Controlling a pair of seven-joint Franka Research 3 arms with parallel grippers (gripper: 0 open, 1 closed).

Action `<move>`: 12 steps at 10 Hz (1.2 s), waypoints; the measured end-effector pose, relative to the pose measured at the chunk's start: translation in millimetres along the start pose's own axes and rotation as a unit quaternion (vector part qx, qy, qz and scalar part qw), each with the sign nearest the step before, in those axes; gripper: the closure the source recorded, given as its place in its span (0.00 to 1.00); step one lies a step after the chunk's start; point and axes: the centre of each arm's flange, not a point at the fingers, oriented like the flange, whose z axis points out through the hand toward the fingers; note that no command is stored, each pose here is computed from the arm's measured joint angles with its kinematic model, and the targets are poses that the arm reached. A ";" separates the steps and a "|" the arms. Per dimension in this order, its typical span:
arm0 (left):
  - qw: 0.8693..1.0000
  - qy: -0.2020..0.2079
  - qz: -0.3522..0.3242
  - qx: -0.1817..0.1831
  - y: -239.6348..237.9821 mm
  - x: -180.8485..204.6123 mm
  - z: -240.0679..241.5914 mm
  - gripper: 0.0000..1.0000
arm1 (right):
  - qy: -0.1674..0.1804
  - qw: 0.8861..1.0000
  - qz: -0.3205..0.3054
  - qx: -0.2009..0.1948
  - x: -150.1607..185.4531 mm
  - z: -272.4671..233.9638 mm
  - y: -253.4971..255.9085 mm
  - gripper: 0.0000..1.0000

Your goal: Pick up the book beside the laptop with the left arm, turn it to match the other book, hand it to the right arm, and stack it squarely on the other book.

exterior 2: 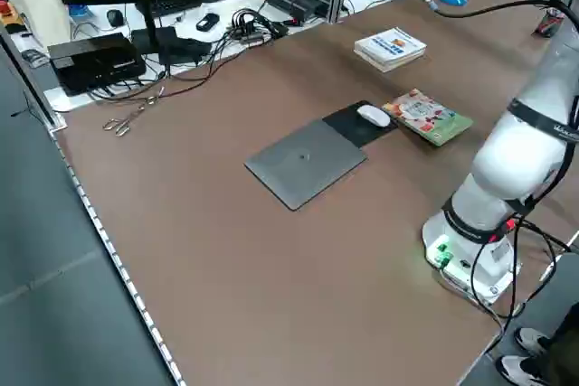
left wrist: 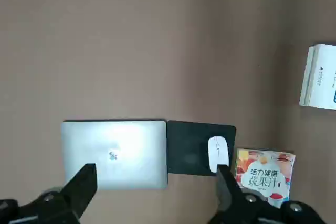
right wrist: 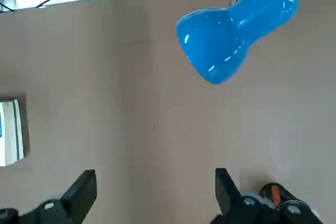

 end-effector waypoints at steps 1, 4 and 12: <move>1.000 0.000 0.001 0.000 0.3 0.0 0.1 0.00 | -0.001 1.000 -0.008 0.000 -0.3 0.2 -0.4 0.00; 1.000 -0.002 0.006 0.000 4.5 -0.2 1.0 0.00 | -0.006 0.999 -0.033 0.000 -1.3 1.0 -1.2 0.00; 0.981 -0.092 -0.071 -0.154 32.9 -102.5 115.7 0.00 | -0.004 0.999 -0.036 0.000 -0.8 0.7 0.4 0.00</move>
